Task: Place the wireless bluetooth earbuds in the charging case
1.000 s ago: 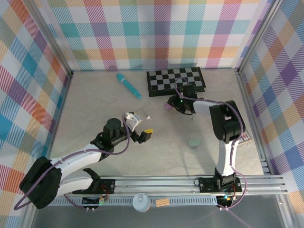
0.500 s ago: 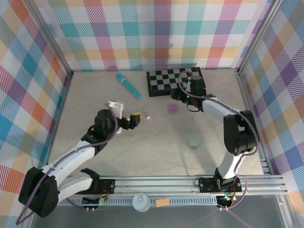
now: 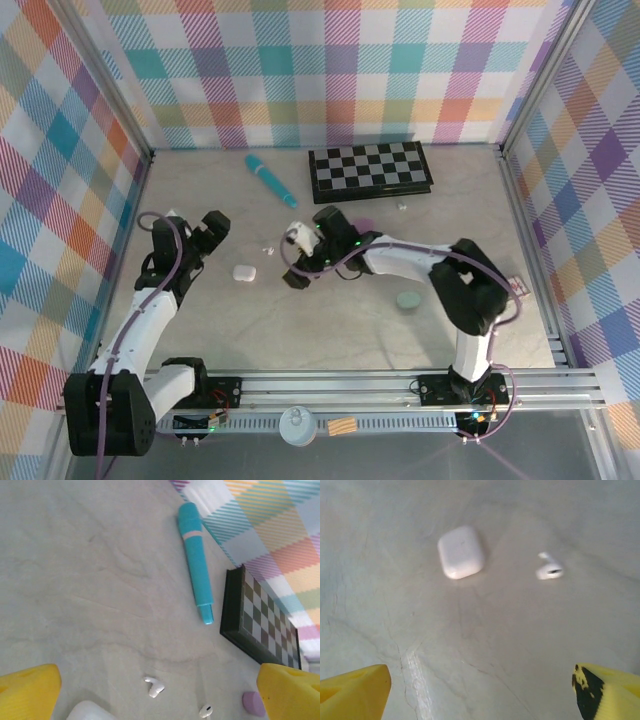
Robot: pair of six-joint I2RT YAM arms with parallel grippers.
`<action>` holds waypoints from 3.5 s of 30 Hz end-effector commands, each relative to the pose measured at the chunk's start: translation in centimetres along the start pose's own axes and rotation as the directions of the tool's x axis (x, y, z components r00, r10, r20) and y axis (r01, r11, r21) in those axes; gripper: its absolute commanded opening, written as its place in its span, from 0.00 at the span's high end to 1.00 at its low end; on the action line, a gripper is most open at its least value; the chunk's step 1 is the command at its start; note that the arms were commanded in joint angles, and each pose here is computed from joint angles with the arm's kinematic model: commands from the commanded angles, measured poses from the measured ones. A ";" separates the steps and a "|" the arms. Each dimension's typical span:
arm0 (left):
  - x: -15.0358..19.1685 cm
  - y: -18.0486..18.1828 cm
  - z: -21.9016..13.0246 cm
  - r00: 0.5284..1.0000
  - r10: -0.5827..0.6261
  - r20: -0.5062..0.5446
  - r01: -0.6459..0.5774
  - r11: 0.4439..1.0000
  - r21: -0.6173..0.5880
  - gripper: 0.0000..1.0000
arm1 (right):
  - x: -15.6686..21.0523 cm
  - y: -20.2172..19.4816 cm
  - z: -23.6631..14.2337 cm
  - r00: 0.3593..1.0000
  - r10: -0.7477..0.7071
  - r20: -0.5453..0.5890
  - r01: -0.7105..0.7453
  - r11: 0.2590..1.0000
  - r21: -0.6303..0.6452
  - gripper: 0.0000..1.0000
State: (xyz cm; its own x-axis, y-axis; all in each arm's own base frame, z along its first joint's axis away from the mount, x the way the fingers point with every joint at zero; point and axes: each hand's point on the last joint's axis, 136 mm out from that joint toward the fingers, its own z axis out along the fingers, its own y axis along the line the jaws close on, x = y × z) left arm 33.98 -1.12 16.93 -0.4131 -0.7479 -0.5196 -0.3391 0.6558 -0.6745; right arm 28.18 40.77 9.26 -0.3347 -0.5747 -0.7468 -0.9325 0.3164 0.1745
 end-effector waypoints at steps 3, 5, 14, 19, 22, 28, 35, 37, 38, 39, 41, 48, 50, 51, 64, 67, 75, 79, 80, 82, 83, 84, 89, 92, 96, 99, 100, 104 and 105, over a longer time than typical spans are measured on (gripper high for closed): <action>0.7 2.9 -1.0 0.981 -0.189 -0.039 0.188 0.982 -0.029 0.00 | -2.8 2.2 4.3 0.975 -0.217 0.042 0.220 0.972 -0.087 0.04; 0.5 3.7 -1.4 0.976 -0.217 -0.025 0.216 0.976 -0.038 0.00 | -3.1 2.4 6.0 0.975 -0.222 0.023 0.223 0.970 -0.100 0.03; 0.0 6.1 -2.0 0.948 -0.318 0.006 0.318 0.947 -0.050 0.00 | -3.7 1.4 11.2 0.981 -0.180 -0.077 0.174 0.981 -0.082 0.01; 0.1 6.4 -2.1 0.945 -0.327 0.005 0.327 0.944 -0.052 0.00 | -3.3 1.1 12.5 0.980 -0.153 -0.124 0.143 0.986 -0.081 0.00; 0.1 6.4 -2.2 0.945 -0.327 0.004 0.326 0.944 -0.050 0.00 | -2.7 1.2 13.1 0.978 -0.153 -0.142 0.141 0.986 -0.090 0.02; 0.2 6.3 -2.2 0.947 -0.321 -0.001 0.320 0.946 -0.047 0.00 | -1.8 1.0 13.8 0.976 -0.153 -0.155 0.140 0.986 -0.088 0.10; 0.2 6.3 -2.2 0.949 -0.314 -0.008 0.313 0.949 -0.046 0.00 | -1.3 0.8 14.4 0.973 -0.154 -0.169 0.142 0.986 -0.083 0.19; 0.2 6.3 -2.2 0.950 -0.313 -0.009 0.312 0.949 -0.046 0.00 | -1.2 0.9 14.6 0.972 -0.160 -0.172 0.149 0.986 -0.079 0.19; 0.2 6.2 -2.2 0.950 -0.311 -0.010 0.310 0.950 -0.045 0.00 | -1.0 0.9 14.7 0.970 -0.165 -0.177 0.153 0.985 -0.077 0.20; 0.2 6.2 -2.2 0.951 -0.309 -0.010 0.308 0.950 -0.043 0.00 | -0.8 0.9 14.8 0.968 -0.172 -0.183 0.161 0.984 -0.075 0.20; 0.2 6.2 -2.1 0.952 -0.306 -0.011 0.305 0.951 -0.045 0.00 | -0.3 1.1 14.9 0.962 -0.193 -0.195 0.182 0.981 -0.072 0.21; 0.0 6.0 -2.1 0.954 -0.298 -0.012 0.297 0.954 -0.043 0.00 | 0.2 1.3 14.5 0.953 -0.229 -0.199 0.226 0.973 -0.037 0.29; 0.0 6.0 -2.1 0.955 -0.298 -0.011 0.297 0.954 -0.043 0.00 | -0.2 1.4 14.2 0.954 -0.232 -0.188 0.230 0.973 -0.035 0.33; 0.0 6.0 -2.0 0.955 -0.296 -0.013 0.295 0.955 -0.044 0.00 | -0.4 1.6 14.0 0.955 -0.236 -0.181 0.233 0.972 -0.036 0.34; 0.3 6.2 -2.2 0.973 -0.229 -0.028 0.227 0.972 -0.060 0.00 | -2.6 2.7 10.3 0.958 -0.269 -0.101 0.269 0.963 -0.012 0.42; 0.4 6.4 -2.2 0.975 -0.221 -0.031 0.218 0.974 -0.066 0.00 | -2.5 2.7 10.1 0.958 -0.267 -0.105 0.267 0.964 -0.013 0.40; 0.7 6.6 -2.1 0.975 -0.220 -0.034 0.218 0.974 -0.068 0.00 | -2.2 2.3 12.2 0.971 -0.200 -0.135 0.196 0.980 -0.038 0.24; 0.7 6.6 -2.1 0.975 -0.219 -0.034 0.217 0.974 -0.068 0.00 | -1.8 2.1 13.3 0.971 -0.185 -0.148 0.181 0.982 -0.046 0.25; 0.7 6.6 -2.1 0.975 -0.219 -0.035 0.216 0.974 -0.069 0.00 | -1.8 2.1 13.5 0.972 -0.184 -0.149 0.179 0.983 -0.050 0.25; 0.7 6.6 -2.1 0.975 -0.218 -0.034 0.215 0.974 -0.067 0.00 | -1.5 2.0 14.0 0.971 -0.178 -0.158 0.172 0.984 -0.054 0.27; 0.7 6.7 -2.1 0.976 -0.217 -0.036 0.214 0.974 -0.068 0.00 | -1.4 2.0 14.1 0.971 -0.177 -0.161 0.170 0.984 -0.054 0.27; 0.7 6.7 -2.1 0.975 -0.217 -0.035 0.215 0.974 -0.069 0.00 | -1.3 2.0 14.3 0.971 -0.176 -0.163 0.169 0.984 -0.057 0.29; 0.9 6.9 -1.9 0.975 -0.219 -0.037 0.216 0.974 -0.071 0.00 | -1.0 2.0 14.7 0.971 -0.177 -0.161 0.168 0.984 -0.067 0.41; 1.0 6.9 -1.9 0.975 -0.219 -0.041 0.216 0.974 -0.073 0.00 | -1.2 2.2 14.7 0.972 -0.177 -0.154 0.167 0.983 -0.078 0.52; 1.0 6.9 -1.9 0.975 -0.216 -0.044 0.213 0.974 -0.071 0.00 | -1.7 2.2 14.0 0.972 -0.186 -0.145 0.178 0.982 -0.067 0.52; 1.0 6.7 -2.1 0.979 -0.200 -0.043 0.197 0.978 -0.068 0.00 | -2.8 2.3 12.7 0.973 -0.198 -0.118 0.195 0.980 -0.040 0.52; 1.0 6.7 -2.2 0.981 -0.189 -0.042 0.186 0.980 -0.068 0.00 | -3.2 2.3 12.1 0.973 -0.203 -0.109 0.201 0.979 -0.030 0.52; 0.8 5.9 -2.8 0.991 -0.130 -0.037 0.127 0.990 -0.058 0.00 | -4.6 2.5 9.0 0.971 -0.230 -0.063 0.231 0.972 0.026 0.52; 0.7 5.4 -3.0 0.993 -0.107 -0.041 0.105 0.993 -0.045 0.00 | -4.7 2.5 8.2 0.970 -0.236 -0.058 0.239 0.970 0.042 0.52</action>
State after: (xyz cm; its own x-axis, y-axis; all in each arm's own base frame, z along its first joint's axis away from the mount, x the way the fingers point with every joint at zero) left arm 29.60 2.78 13.47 -0.3719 -0.8455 -0.3831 -0.4590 0.5262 -0.7158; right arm 28.43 50.48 3.13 -0.1702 -0.7266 -0.6657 -0.9792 0.2004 0.0315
